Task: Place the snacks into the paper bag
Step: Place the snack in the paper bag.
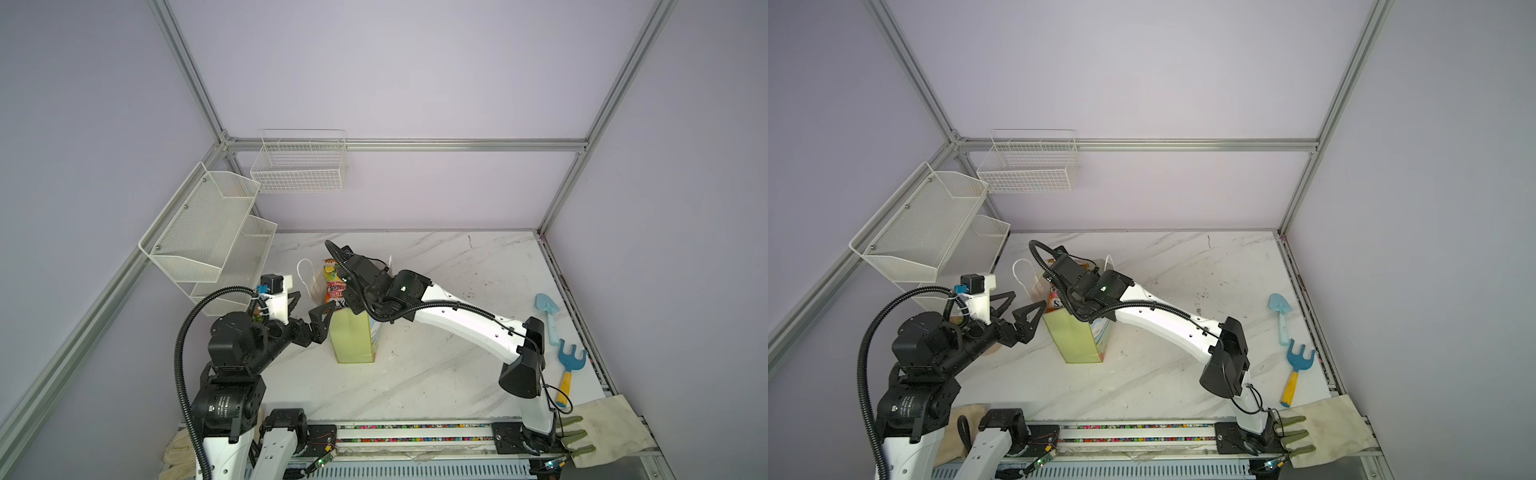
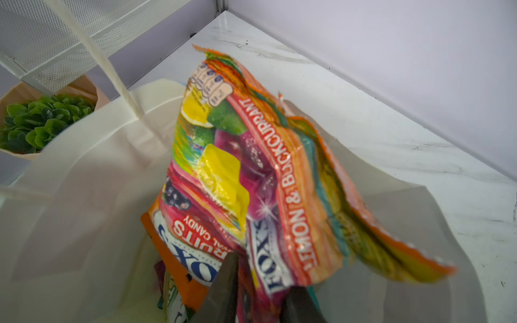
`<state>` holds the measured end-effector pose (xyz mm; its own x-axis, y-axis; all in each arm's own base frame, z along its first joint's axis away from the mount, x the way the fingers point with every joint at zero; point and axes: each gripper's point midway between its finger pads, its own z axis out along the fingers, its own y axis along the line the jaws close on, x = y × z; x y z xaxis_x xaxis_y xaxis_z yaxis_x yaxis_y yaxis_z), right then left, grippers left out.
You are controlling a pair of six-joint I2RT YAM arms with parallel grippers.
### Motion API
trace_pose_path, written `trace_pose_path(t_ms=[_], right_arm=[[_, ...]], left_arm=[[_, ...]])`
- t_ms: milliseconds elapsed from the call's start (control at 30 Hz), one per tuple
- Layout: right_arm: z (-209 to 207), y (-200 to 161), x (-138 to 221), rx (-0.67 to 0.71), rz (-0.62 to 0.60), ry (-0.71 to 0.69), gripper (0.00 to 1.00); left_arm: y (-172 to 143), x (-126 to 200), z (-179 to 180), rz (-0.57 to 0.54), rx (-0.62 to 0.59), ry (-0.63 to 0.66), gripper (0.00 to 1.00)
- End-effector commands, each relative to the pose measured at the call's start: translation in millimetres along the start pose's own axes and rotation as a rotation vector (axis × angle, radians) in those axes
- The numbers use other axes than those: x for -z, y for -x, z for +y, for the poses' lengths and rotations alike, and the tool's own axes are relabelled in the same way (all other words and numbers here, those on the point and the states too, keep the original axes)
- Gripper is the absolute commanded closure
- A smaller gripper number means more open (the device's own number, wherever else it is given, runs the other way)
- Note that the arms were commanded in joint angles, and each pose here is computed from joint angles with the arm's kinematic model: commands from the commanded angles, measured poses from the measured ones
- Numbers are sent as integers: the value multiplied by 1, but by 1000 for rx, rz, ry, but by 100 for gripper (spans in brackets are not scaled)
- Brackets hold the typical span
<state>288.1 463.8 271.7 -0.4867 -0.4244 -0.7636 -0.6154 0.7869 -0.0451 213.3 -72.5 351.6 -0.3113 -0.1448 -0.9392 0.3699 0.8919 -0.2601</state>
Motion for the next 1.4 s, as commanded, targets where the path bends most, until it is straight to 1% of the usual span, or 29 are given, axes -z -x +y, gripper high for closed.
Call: trace_pose_path(t_ms=[0, 67, 133, 267, 433, 533, 667, 733, 833, 900, 1133, 1367], right_arm=[[-4, 14, 25, -30, -42, 30, 56], [-5, 18, 30, -38, -55, 40, 49], [-6, 20, 36, -46, -67, 45, 45], [-7, 26, 46, -61, -96, 58, 42], [-9, 28, 46, -68, -107, 54, 42], [-8, 31, 43, -81, -112, 52, 35], [-5, 38, 34, -111, -98, 62, 31], [-10, 42, 28, -135, -85, 62, 31], [-20, 40, 14, -170, -28, 71, 31], [-22, 37, 9, -169, -1, 62, 32], [-4, 8, -15, -126, 114, 121, 35], [3, -7, -41, -116, 157, 111, 37]], left_arm=[[-5, -7, 5, 3, 7, 8, 1], [-5, -7, 6, 5, 8, 9, 1], [-5, -7, 5, 4, 7, 9, 1], [-5, -7, 6, 3, 8, 12, 1], [-4, -7, 6, 1, 9, 11, 1], [-4, -7, 5, 1, 10, 11, 1], [-4, -6, 6, -1, 10, 13, 1], [-4, -6, 5, 0, 10, 11, 1], [-5, -5, 6, 0, 8, 15, 1], [-5, -5, 6, 0, 6, 17, 1], [-6, -5, 7, 4, 8, 19, 1], [-8, -5, 7, 3, 8, 22, 1]])
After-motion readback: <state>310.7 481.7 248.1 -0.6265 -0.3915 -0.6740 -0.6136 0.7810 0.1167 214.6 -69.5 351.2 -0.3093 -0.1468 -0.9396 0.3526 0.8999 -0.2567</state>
